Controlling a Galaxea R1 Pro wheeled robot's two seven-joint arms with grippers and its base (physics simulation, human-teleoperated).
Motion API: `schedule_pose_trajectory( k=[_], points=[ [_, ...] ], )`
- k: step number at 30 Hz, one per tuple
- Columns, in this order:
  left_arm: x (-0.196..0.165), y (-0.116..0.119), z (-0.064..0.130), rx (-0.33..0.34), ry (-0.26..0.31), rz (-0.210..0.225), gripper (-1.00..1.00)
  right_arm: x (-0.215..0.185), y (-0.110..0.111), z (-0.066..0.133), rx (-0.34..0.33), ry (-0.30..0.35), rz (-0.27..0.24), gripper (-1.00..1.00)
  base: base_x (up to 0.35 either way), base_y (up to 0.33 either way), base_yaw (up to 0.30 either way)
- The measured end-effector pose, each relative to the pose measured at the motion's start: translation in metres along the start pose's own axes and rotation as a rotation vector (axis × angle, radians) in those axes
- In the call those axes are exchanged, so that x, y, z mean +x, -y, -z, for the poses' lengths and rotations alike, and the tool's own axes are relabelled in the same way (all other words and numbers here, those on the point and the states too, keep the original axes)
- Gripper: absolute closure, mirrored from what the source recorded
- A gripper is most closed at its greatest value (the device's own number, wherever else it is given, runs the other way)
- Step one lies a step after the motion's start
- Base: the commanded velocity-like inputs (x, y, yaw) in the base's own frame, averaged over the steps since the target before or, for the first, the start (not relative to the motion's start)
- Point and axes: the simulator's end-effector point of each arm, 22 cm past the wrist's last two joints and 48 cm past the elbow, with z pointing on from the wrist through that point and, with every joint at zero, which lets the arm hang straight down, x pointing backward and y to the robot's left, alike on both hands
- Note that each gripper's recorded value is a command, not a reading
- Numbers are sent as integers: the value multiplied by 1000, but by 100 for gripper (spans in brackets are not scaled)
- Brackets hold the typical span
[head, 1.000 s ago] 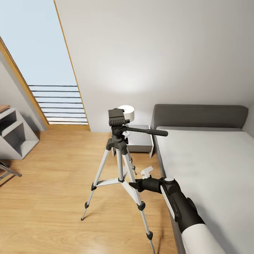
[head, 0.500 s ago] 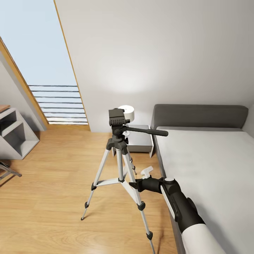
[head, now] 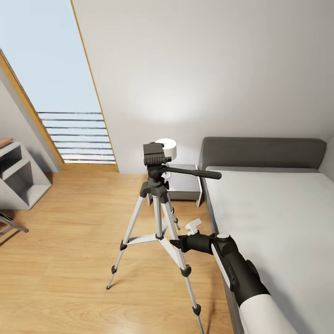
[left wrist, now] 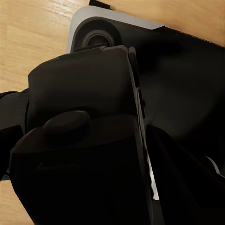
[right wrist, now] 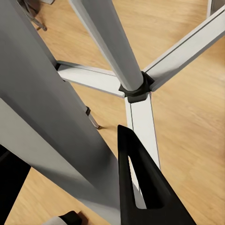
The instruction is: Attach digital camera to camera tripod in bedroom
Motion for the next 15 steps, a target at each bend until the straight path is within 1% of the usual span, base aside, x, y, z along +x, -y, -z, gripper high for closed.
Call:
schedule_pose_trajectory(
  k=[8, 15],
  points=[
    [0, 0, 0, 0, 0, -3, 100, 1, 2, 1, 1, 0, 3, 100, 0, 0, 0],
    [-1, -3, 0, -4, 1, -20, 100, 1, 2, 1, 1, 0, 3, 100, 0, 0, 0]
  ],
)
